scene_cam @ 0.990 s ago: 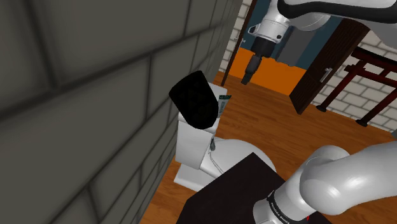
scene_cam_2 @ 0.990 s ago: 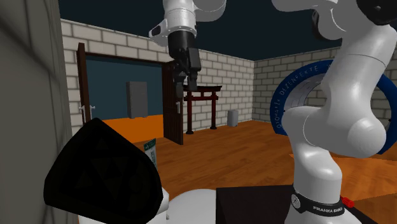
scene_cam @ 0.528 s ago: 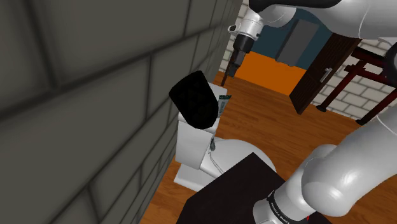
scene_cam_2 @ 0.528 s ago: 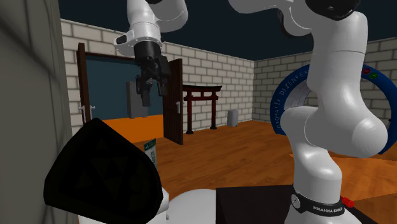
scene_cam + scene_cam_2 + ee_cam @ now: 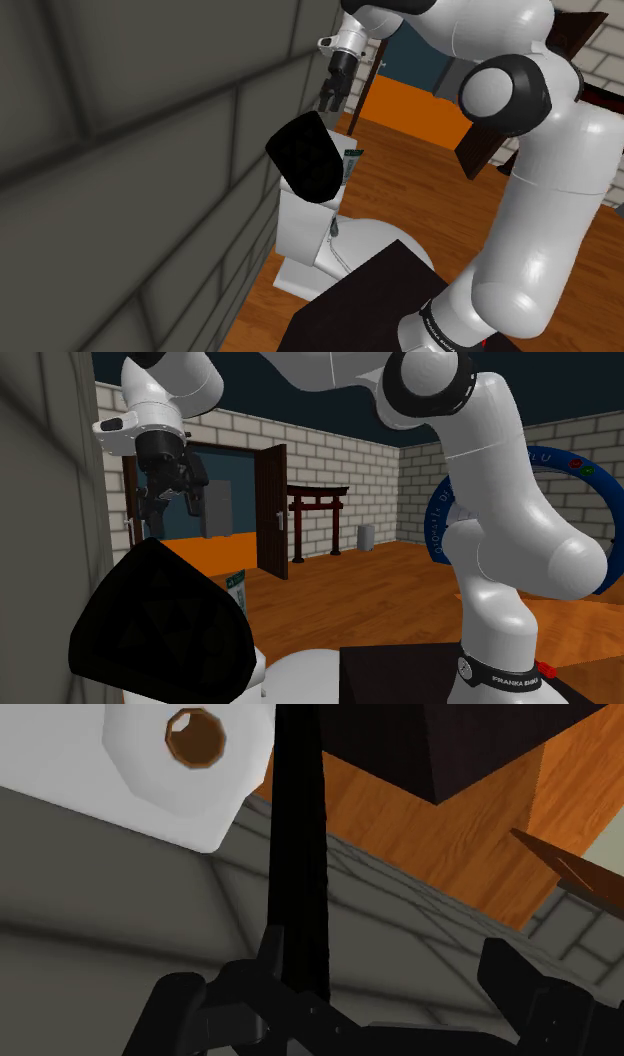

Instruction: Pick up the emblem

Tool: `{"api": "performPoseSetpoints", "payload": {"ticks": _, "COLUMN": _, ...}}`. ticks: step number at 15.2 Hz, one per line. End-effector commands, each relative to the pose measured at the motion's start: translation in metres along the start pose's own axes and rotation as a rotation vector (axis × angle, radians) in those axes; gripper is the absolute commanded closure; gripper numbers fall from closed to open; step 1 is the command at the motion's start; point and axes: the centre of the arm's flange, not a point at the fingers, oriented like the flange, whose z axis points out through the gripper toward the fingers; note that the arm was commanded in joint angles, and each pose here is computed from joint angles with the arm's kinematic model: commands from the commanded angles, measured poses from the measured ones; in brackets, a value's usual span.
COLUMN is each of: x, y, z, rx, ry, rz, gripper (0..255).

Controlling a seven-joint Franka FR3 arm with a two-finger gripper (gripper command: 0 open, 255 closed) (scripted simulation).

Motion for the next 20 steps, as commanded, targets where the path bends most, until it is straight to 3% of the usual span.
{"api": "performPoseSetpoints", "payload": {"ticks": 1, "x": 0.022, "y": 0.023, "z": 0.001, "rx": 0.047, "ry": -0.003, "rz": -0.098, "gripper": 0}}
{"api": "performPoseSetpoints", "payload": {"ticks": 2, "x": 0.03, "y": 0.031, "z": 0.002, "rx": 0.062, "ry": -0.004, "rz": -0.129, "gripper": 0}}
{"api": "performPoseSetpoints", "payload": {"ticks": 11, "x": 0.021, "y": 0.048, "z": 0.037, "rx": 0.062, "ry": -0.004, "rz": -0.129, "gripper": 0}}
{"api": "performPoseSetpoints", "payload": {"ticks": 12, "x": 0.02, "y": 0.053, "z": 0.036, "rx": 0.062, "ry": -0.003, "rz": -0.13, "gripper": 255}}
{"api": "performPoseSetpoints", "payload": {"ticks": 20, "x": 0.014, "y": 0.046, "z": 0.046, "rx": 0.061, "ry": -0.006, "rz": -0.13, "gripper": 255}}
